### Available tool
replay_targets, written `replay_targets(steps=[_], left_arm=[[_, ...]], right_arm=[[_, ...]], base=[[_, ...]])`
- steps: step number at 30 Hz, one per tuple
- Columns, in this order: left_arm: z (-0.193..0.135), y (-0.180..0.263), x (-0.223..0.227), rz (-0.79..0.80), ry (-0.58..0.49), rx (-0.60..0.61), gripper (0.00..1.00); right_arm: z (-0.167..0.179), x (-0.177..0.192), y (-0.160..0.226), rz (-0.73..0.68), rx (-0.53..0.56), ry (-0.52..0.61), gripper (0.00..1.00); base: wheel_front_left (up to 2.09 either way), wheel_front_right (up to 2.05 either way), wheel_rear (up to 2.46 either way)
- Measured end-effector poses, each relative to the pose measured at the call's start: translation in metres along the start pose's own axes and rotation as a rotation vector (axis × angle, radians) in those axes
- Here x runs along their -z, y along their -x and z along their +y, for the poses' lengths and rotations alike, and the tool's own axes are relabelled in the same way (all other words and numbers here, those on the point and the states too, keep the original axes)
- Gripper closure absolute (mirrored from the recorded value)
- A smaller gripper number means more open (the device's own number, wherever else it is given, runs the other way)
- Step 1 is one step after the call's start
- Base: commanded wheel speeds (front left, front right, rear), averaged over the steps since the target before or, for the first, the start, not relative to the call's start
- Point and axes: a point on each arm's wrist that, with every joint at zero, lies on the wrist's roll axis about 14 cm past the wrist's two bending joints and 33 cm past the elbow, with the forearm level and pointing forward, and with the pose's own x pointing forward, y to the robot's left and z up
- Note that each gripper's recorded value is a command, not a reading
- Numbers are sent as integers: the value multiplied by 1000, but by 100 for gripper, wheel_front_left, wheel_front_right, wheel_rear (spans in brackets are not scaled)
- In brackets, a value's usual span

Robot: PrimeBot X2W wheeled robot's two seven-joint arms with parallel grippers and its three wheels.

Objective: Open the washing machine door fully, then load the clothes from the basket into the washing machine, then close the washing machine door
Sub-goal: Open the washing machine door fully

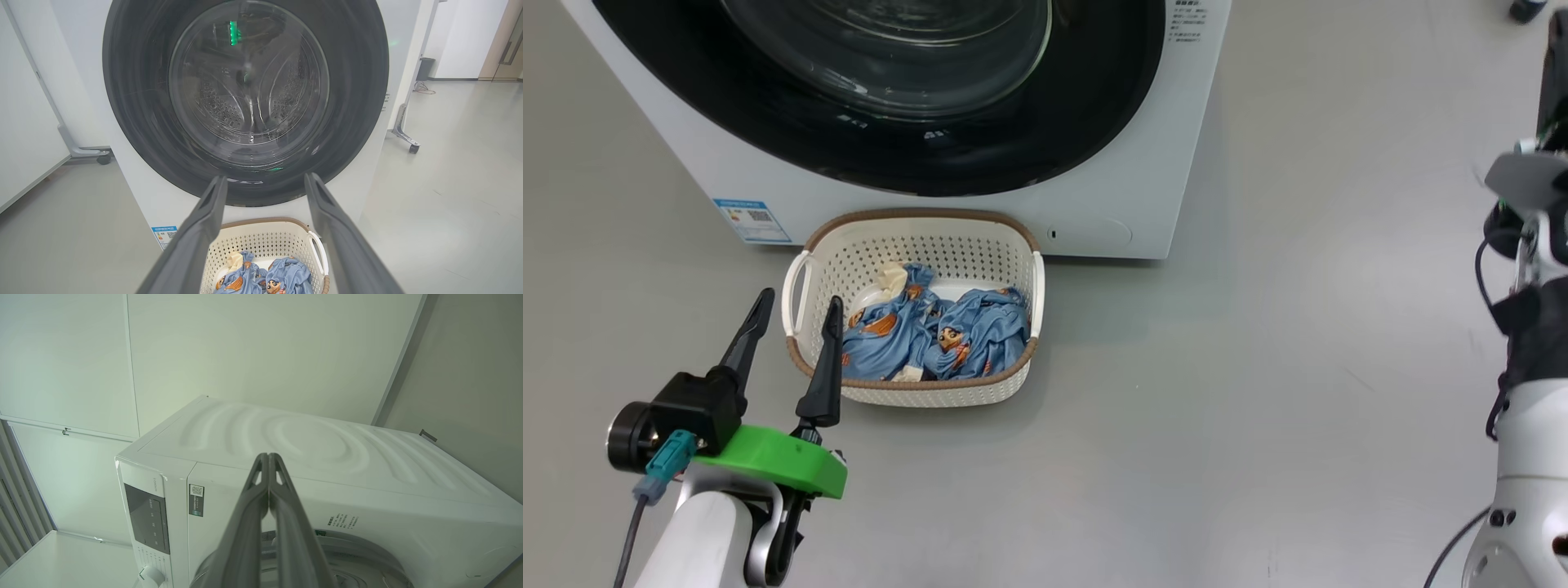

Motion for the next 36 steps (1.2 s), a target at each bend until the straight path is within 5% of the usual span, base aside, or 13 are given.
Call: replay_targets(steps=[11, 18, 36], left_arm=[[10, -10, 4, 3, 13, -33, 0], [17, -18, 7, 6, 16, -51, 0], [26, -46, 18, 3, 28, -74, 0]], right_arm=[[40, 77, -38, 339, -70, -81, 100], [50, 97, -58, 424, -104, -102, 100], [-17, 140, -96, 587, 39, -30, 100]], base=[[0, 0, 0], [0, 0, 0], [0, 0, 0]])
